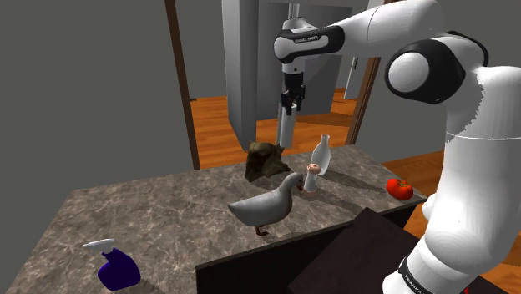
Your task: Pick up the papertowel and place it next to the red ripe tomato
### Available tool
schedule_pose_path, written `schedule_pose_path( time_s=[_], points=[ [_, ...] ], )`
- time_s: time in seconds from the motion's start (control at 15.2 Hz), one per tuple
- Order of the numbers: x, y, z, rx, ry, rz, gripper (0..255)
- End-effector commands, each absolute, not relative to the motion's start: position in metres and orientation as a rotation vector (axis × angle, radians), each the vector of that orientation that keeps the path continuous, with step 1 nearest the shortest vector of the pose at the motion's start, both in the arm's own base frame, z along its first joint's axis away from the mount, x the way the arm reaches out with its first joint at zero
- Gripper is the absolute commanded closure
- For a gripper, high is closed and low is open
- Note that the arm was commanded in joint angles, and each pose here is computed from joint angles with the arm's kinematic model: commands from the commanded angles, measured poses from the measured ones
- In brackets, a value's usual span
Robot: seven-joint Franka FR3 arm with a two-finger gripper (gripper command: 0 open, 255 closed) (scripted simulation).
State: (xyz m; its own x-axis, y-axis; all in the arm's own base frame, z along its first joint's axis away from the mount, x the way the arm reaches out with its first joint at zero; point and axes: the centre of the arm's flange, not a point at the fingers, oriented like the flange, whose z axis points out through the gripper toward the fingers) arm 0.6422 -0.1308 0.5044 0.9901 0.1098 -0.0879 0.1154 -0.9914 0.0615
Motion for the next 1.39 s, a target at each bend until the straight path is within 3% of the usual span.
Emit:
schedule_pose_path(
  time_s=[0.0,1.32],
  points=[
    [0.623,-0.147,0.505,3.068,0.173,-0.129,255],
    [0.423,-0.32,0.506,3.068,0.173,-0.129,255]
  ],
)
